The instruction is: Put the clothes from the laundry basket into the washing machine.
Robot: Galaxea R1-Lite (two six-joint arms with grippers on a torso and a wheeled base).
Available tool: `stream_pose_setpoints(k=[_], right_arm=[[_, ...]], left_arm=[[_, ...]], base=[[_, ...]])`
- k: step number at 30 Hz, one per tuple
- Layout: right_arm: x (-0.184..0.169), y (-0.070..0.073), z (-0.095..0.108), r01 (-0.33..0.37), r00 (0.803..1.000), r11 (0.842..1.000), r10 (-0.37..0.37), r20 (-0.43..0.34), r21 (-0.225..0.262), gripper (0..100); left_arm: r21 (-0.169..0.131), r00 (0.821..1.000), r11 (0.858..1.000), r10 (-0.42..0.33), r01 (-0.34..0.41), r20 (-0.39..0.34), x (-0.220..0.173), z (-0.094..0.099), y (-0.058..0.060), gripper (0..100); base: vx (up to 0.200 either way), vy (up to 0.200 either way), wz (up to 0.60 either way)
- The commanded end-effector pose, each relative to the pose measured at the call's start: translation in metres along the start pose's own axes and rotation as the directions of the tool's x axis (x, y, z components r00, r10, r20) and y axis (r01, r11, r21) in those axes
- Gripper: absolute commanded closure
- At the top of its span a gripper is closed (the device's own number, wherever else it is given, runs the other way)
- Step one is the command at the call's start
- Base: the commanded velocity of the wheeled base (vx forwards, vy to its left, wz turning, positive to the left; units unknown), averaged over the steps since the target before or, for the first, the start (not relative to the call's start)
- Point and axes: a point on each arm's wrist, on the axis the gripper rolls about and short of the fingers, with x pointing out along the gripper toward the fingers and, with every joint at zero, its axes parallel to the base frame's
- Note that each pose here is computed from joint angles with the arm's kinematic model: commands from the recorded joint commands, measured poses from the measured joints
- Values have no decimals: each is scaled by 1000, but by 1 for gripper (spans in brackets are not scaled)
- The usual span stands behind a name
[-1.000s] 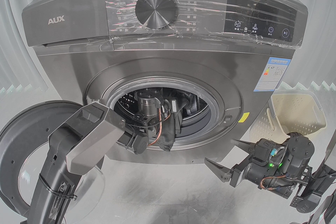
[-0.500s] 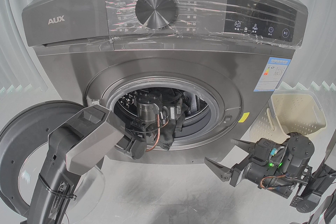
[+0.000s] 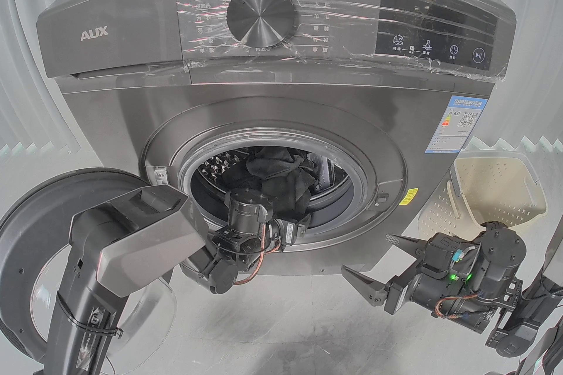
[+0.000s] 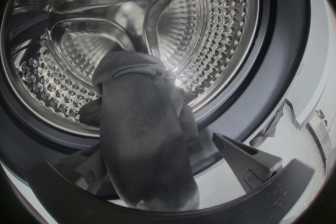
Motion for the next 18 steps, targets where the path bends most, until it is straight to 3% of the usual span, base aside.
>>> stream_pose_setpoints(k=[1,2,8,13,18], right_arm=[[0,-1,0,3,1000,1000,-3,-2,0,0],[0,-1,0,4,1000,1000,-4,-2,1,0],[0,-1,0,4,1000,1000,-4,0,1,0],[1,-2,0,6,1000,1000,-6,1,1,0],[1,-2,0,7,1000,1000,-7,2,1,0]], left_arm=[[1,1000,1000,5,-5,8,8,-4,2,0],[-1,1000,1000,5,-5,17,10,-2,2,100],[-20,998,1000,8,-7,66,16,10,2,100],[-35,991,999,39,-35,130,23,23,9,100],[-66,967,994,100,-87,234,39,42,18,100]], base=[[0,0,0],[0,0,0],[0,0,0],[0,0,0],[0,0,0]])
